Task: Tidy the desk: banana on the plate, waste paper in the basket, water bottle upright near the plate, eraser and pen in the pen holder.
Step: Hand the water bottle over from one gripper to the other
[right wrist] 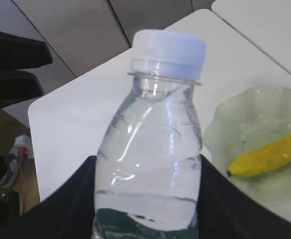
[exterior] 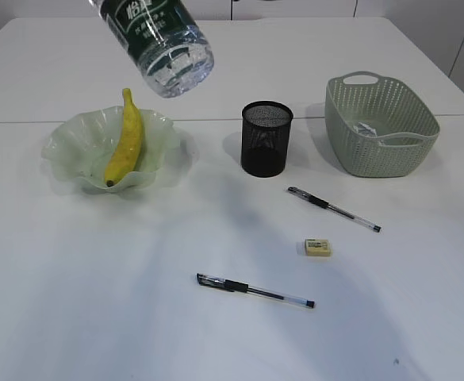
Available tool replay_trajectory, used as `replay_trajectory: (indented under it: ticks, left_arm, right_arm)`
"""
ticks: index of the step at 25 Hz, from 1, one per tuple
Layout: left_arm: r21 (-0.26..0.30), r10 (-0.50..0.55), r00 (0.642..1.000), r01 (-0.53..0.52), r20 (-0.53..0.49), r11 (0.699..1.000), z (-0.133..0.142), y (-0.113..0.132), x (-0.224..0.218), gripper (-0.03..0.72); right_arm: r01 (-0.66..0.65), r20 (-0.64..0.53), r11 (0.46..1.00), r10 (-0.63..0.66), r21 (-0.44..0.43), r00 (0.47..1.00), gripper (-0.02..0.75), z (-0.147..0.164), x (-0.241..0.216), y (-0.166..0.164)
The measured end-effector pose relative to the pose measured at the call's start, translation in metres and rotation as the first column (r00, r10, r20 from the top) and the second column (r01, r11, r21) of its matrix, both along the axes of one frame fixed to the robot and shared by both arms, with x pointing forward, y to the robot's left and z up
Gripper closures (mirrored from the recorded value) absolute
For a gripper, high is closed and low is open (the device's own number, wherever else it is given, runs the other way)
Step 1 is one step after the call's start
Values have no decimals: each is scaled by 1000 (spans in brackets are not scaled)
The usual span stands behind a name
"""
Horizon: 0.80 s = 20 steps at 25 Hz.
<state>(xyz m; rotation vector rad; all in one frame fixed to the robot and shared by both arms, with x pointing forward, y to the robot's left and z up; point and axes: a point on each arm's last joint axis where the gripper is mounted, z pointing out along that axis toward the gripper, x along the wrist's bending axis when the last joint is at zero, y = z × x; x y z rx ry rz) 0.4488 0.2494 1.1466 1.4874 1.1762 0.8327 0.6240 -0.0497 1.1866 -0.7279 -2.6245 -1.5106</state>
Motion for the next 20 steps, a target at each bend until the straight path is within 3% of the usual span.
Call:
replay_trajectory:
  ticks: [8, 16, 20]
  left_arm:
    - [-2, 1, 1000, -1, 21, 1000, 4, 1, -4, 412]
    - [-3, 2, 1000, -2, 29, 1000, 5, 1, -6, 413]
    - [-3, 2, 1000, -2, 29, 1000, 5, 1, -6, 414]
  right_arm:
    - [-72, 78, 997, 71, 19, 994, 360, 3, 0, -1]
    - [-156, 156, 972, 129, 174, 979, 360, 18, 7, -22]
    - [-180, 200, 962, 138, 207, 970, 360, 22, 10, -29]
